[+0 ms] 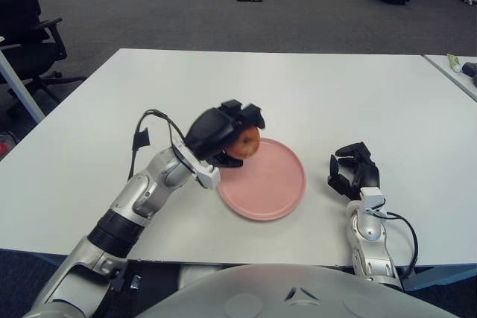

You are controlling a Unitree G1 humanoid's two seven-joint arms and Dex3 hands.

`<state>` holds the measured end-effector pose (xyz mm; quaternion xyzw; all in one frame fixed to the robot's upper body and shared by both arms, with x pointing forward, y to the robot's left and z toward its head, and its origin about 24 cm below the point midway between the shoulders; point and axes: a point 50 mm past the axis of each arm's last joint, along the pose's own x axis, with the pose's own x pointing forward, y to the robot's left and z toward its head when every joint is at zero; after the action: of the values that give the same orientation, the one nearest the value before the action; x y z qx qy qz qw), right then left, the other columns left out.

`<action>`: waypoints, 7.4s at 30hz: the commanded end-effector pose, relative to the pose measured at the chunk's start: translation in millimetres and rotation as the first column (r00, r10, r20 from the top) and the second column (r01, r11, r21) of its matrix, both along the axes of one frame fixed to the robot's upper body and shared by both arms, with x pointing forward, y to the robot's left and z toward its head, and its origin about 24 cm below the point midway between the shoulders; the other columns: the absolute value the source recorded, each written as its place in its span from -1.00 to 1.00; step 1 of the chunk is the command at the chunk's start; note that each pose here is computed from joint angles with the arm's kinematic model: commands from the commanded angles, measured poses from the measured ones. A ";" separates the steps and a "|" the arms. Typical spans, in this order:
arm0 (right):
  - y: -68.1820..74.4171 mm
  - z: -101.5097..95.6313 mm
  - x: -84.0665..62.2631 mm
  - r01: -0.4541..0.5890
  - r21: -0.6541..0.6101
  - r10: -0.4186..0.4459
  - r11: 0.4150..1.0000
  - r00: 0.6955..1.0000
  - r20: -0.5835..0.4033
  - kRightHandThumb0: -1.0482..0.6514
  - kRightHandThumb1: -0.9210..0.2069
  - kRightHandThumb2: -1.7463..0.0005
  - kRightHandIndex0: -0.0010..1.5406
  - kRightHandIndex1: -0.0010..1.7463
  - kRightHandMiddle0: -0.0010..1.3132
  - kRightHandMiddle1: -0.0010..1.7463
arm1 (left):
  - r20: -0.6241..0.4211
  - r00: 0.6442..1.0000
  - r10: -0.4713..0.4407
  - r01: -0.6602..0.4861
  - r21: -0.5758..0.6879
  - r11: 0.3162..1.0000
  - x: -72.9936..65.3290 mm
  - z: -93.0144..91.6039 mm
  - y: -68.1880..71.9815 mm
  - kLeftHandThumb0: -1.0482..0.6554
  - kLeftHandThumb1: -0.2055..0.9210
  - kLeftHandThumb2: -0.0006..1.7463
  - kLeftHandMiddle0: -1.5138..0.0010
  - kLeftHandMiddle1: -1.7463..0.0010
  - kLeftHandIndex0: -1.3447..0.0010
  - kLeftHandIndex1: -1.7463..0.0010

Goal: Put the apple into the plate.

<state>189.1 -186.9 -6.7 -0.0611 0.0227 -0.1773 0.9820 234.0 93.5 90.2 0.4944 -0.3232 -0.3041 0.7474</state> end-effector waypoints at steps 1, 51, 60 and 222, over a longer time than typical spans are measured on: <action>0.6 3.0 3.9 -0.001 0.012 0.001 1.000 1.000 0.014 -0.24 -0.44 -0.10 -0.10 1.00 -0.40 1.00 | 0.015 0.998 -0.066 0.065 0.036 0.997 4.0 -0.9 -7.0 -0.34 -0.17 0.58 -0.65 -1.00 0.03 -1.00; 0.7 5.2 2.8 0.007 0.001 -0.007 1.000 1.000 0.024 -0.24 -0.43 -0.10 -0.13 1.00 -0.40 1.00 | -0.192 0.954 -0.229 0.256 0.127 0.958 17.8 -60.0 -26.5 -0.60 0.59 -0.07 0.80 -0.43 0.90 -0.62; 0.2 4.3 3.2 0.001 -0.011 -0.001 1.000 1.000 0.014 -0.24 -0.42 -0.11 -0.07 1.00 -0.39 1.00 | -0.204 0.954 -0.218 0.241 0.098 0.965 18.3 -57.5 -21.9 -0.74 0.98 -0.14 0.98 0.09 1.00 -0.07; 3.1 -5.0 9.2 -0.094 -0.003 0.094 0.996 0.996 0.012 -0.24 -0.42 -0.11 0.03 1.00 -0.39 1.00 | -0.819 0.505 0.273 -0.863 -0.474 0.177 -17.8 -117.1 88.5 -0.20 0.75 -0.17 0.28 -0.69 0.59 -1.00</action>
<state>195.2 -186.2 -9.9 -0.0614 0.0081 -0.1368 0.9887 225.0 176.4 -16.1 0.0088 0.0045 0.0919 0.9957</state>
